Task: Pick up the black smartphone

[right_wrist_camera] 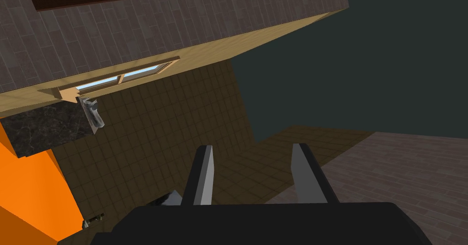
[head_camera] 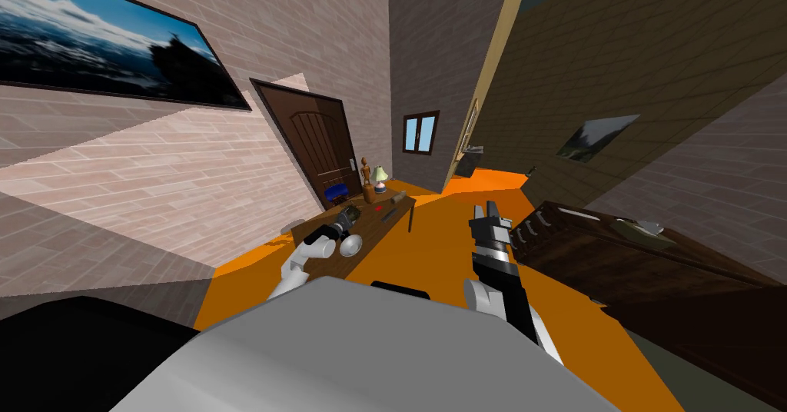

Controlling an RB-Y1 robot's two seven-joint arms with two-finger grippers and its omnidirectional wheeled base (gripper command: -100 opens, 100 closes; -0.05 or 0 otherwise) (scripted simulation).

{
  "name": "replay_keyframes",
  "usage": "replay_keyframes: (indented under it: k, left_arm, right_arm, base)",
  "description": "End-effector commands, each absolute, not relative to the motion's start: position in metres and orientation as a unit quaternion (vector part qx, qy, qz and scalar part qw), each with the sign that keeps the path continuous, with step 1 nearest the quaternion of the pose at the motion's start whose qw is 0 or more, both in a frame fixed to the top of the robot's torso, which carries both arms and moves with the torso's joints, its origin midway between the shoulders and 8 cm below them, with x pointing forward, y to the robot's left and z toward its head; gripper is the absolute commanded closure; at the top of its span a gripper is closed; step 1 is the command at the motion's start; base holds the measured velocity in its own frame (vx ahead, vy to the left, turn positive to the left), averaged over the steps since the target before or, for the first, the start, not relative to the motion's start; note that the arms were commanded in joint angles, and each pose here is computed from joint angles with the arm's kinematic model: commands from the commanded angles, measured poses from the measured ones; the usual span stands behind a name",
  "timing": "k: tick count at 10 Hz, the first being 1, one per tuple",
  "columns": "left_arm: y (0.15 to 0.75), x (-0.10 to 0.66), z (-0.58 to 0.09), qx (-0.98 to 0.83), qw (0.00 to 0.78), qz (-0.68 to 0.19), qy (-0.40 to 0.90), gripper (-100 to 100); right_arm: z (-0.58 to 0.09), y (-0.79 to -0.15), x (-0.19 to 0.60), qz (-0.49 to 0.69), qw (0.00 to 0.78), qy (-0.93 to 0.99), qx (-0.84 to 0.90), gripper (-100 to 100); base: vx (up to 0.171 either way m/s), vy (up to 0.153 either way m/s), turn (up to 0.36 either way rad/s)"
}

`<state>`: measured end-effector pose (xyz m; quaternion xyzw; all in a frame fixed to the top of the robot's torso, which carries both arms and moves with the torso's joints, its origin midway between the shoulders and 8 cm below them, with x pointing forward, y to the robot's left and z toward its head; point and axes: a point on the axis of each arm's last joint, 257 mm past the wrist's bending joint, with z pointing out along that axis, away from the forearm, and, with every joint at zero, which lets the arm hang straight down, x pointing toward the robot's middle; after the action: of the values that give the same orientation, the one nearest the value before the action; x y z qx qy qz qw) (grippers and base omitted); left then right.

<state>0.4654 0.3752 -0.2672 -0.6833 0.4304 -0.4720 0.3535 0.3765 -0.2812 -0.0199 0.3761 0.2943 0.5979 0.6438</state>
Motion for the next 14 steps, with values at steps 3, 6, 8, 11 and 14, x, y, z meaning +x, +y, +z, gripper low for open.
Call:
replay_keyframes:
  k: [3, 6, 8, 11, 14]
  left_arm:
    - [0.388, 0.461, -0.298, -0.726, 0.312, -0.442, 0.425, -100]
    - [0.404, 0.456, -0.326, -0.769, 0.268, -0.415, 0.404, -100]
    - [0.412, 0.452, -0.340, -0.792, 0.245, -0.398, 0.394, -100]
    - [0.417, 0.441, -0.361, -0.819, 0.211, -0.367, 0.386, -100]
    - [0.432, 0.430, -0.381, -0.855, 0.170, -0.336, 0.358, -100]
  right_arm:
    - [-0.020, -0.281, 0.377, 0.598, 0.644, 0.294, 0.376, 0]
    - [-0.020, -0.281, 0.377, 0.598, 0.644, 0.294, 0.376, 0]
    - [-0.020, -0.281, 0.377, 0.598, 0.644, 0.294, 0.376, 0]
    - [-0.020, -0.281, 0.377, 0.598, 0.644, 0.294, 0.376, 0]
    - [-0.020, -0.281, 0.377, 0.598, 0.644, 0.294, 0.376, 0]
  base:
    - [0.015, 0.003, -0.045]
    - [0.016, 0.003, -0.047]
    - [0.015, 0.002, -0.044]
    - [0.015, 0.003, -0.033]
    - [0.013, 0.002, -0.047]
